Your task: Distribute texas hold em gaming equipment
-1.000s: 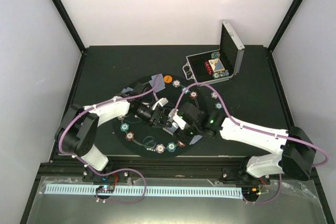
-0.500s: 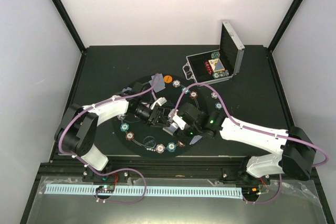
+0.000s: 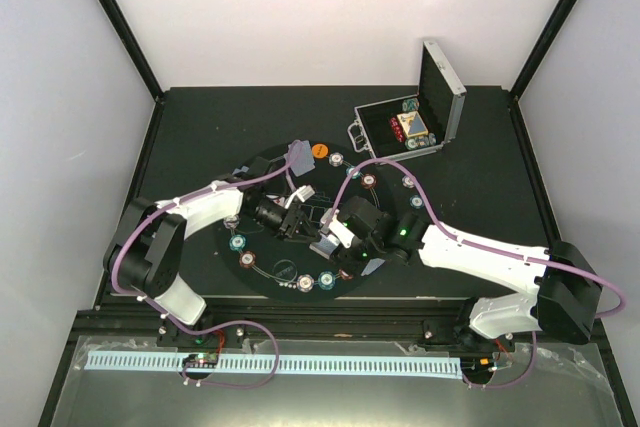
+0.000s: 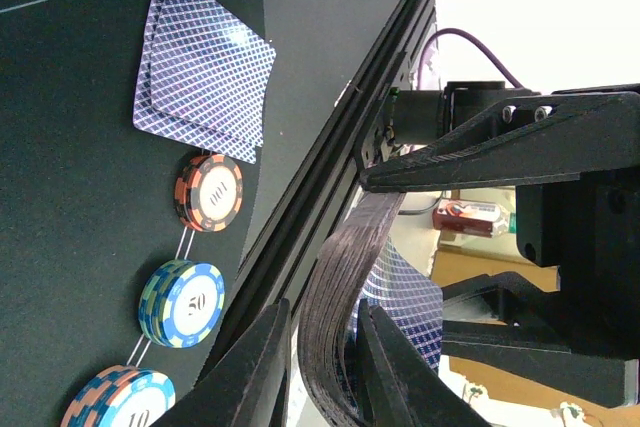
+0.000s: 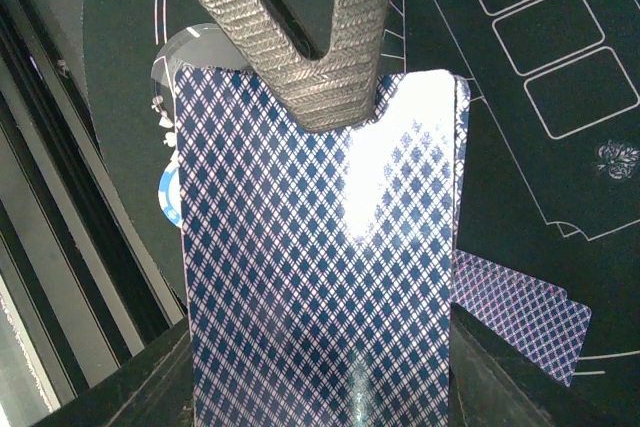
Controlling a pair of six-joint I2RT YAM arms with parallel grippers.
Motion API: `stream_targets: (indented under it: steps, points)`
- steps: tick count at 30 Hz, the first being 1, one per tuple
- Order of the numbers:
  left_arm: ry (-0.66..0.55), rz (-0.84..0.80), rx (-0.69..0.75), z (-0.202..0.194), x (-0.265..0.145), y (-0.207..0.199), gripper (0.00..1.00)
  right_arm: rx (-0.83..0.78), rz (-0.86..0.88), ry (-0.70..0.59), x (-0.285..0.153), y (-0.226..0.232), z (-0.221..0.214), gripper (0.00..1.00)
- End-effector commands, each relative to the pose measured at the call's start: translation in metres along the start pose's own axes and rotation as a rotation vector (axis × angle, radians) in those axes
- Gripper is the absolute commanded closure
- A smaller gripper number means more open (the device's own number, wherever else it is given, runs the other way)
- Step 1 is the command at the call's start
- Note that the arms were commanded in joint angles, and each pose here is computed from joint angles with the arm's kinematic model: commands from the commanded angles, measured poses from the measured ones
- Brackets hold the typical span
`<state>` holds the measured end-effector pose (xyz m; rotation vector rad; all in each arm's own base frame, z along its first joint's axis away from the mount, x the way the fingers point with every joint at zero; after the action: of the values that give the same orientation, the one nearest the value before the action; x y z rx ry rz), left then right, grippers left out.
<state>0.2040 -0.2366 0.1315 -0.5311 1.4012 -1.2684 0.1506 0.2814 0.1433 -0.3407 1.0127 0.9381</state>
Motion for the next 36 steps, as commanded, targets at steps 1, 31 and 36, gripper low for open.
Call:
stream_targets:
  steps: [1, 31, 36]
  points:
    - [0.002, 0.02, -0.006, 0.0, -0.004, 0.004, 0.79, 0.005, -0.011, -0.062, -0.009, -0.001, 0.01, 0.44]
    - [-0.066, -0.04, -0.009, 0.002, -0.021, -0.007, 0.97, 0.019, -0.021, -0.046, -0.004, -0.003, 0.005, 0.45]
    - [-0.062, -0.05, -0.014, -0.001, -0.021, -0.006, 0.89, 0.021, -0.019, -0.048, -0.004, -0.003, 0.004, 0.44]
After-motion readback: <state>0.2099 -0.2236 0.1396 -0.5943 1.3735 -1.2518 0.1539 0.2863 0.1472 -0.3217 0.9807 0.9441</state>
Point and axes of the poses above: each gripper's point midway between its finger pads, its own x axis out along the fingers, its own y axis along the line the jaws close on, z = x × y, the point moved 3 cm from there along -x, back along the fingers, and after that the axes turned 5 degrees about x, right-handed, at the moved point
